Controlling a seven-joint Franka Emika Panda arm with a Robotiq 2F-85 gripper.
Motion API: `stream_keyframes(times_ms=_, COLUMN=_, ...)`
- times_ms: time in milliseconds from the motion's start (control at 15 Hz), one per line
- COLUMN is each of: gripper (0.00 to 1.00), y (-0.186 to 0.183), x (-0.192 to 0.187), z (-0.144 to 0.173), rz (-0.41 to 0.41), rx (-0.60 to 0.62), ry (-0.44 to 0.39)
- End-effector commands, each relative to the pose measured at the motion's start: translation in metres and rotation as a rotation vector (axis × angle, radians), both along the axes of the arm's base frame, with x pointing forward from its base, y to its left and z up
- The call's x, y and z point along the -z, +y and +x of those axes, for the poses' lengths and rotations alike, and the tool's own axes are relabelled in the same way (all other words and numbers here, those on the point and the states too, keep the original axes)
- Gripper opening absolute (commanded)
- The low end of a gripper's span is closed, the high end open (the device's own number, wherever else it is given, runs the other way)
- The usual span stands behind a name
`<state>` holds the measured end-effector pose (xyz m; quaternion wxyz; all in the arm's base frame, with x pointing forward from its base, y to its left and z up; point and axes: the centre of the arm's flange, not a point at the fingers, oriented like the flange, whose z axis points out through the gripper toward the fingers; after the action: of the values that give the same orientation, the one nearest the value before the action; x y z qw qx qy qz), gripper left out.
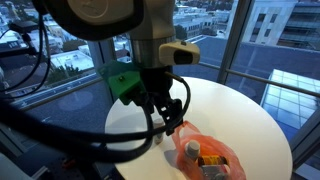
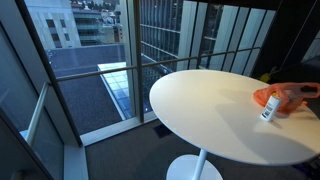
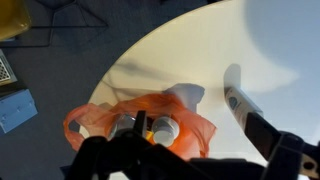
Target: Pick up the white medicine bottle from the orange plastic and put it on the table
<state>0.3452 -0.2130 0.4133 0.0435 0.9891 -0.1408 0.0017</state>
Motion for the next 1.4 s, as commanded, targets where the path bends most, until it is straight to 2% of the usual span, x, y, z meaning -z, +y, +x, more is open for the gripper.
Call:
stream_keyframes(times_ms=0, gripper=1.00, y=-0.037, x=0.016, z=0.040, rz=0.047, rx=0.084, ry=0.082)
stream_keyframes(times_ms=400, gripper=1.00, y=-0.088, x=0.051, z=0.062, rz=0.091, rx=0.197, ry=0.175)
stream_keyframes(times_ms=667, gripper=1.00, y=-0.110, x=0.074, z=0.075, rz=0.110, rx=0.245, ry=0.221)
stream_keyframes(times_ms=933, gripper=1.00, y=-0.117, x=0.093, z=0.093, rz=0.127, rx=0.269, ry=0.235)
stream_keyframes(times_ms=1333, gripper=1.00, y=-0.107, x=0.112, z=0.112, rz=0.121, rx=0.250, ry=0.232)
